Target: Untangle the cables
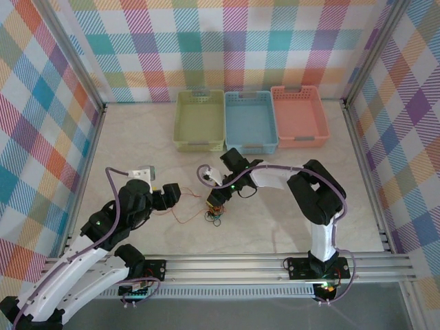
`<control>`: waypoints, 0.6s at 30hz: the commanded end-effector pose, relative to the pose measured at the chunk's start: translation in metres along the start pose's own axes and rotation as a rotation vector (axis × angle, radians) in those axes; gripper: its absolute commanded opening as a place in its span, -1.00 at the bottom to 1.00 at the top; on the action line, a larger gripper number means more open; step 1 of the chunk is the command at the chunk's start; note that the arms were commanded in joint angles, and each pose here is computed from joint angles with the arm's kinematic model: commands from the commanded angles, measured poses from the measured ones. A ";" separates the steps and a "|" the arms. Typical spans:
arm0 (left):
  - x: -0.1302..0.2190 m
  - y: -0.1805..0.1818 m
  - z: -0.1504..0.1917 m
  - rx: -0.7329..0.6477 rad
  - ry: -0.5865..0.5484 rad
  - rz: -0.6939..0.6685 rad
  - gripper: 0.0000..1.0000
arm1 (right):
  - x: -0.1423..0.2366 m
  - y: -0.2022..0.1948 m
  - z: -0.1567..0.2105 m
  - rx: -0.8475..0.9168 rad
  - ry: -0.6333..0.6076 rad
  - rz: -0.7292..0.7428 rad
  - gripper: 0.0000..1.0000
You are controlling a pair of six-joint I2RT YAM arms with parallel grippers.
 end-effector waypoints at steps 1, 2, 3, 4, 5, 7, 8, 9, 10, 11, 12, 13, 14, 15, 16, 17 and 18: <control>-0.007 -0.003 0.005 0.012 0.022 0.058 0.69 | -0.003 0.005 -0.001 0.000 0.029 -0.051 -0.23; -0.011 -0.003 0.008 0.021 0.035 0.071 0.68 | -0.002 0.005 -0.001 0.002 0.027 -0.048 -0.30; -0.014 -0.005 0.010 0.027 0.046 0.086 0.68 | -0.001 0.006 -0.002 0.004 0.025 -0.046 -0.38; -0.018 -0.007 0.012 0.032 0.067 0.104 0.67 | 0.001 0.007 -0.004 0.011 0.019 -0.040 -0.54; -0.022 -0.009 0.014 0.031 0.091 0.123 0.67 | 0.005 0.007 -0.005 0.023 0.009 -0.026 -0.70; -0.030 -0.016 0.017 0.025 0.149 0.158 0.66 | 0.011 0.010 -0.005 0.048 -0.018 0.009 -0.86; -0.035 -0.020 0.019 0.019 0.181 0.173 0.65 | 0.014 0.010 -0.004 0.059 -0.034 0.031 -0.94; -0.039 -0.023 0.020 0.015 0.206 0.180 0.65 | 0.018 0.010 -0.005 0.063 -0.048 0.045 -0.99; -0.043 -0.026 0.021 0.010 0.231 0.190 0.65 | 0.020 0.009 -0.004 0.062 -0.060 0.056 -1.00; -0.047 -0.028 0.022 0.007 0.252 0.201 0.64 | 0.023 0.008 -0.004 0.059 -0.068 0.065 -1.00; -0.050 -0.030 0.022 0.005 0.264 0.204 0.64 | 0.024 0.007 -0.003 0.054 -0.070 0.070 -1.00; -0.054 -0.030 0.023 0.006 0.270 0.201 0.64 | 0.023 0.005 -0.002 0.046 -0.068 0.071 -1.00; -0.059 -0.030 0.024 0.007 0.273 0.191 0.64 | 0.023 0.004 -0.002 0.033 -0.060 0.072 -1.00; -0.063 -0.030 0.025 0.006 0.271 0.179 0.66 | 0.022 0.002 -0.001 0.022 -0.052 0.077 -1.00; -0.068 -0.029 0.026 0.003 0.273 0.163 0.66 | 0.022 0.000 -0.001 0.013 -0.047 0.085 -1.00; -0.074 -0.029 0.028 -0.006 0.289 0.153 0.66 | 0.022 -0.002 0.000 -0.001 -0.045 0.085 -1.00; -0.079 -0.030 0.030 -0.010 0.309 0.153 0.65 | 0.023 -0.004 0.001 -0.014 -0.048 0.085 -1.00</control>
Point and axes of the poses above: each hand's point on the last joint's axis, 136 mm out from that joint toward the fingers, its own x axis back along the fingers, its own y axis along the line the jaws close on, z = x × y, the point moved 9 cm from there along x, back along the fingers, and after that the axes turned 6 degrees about x, right-handed, at the moved point
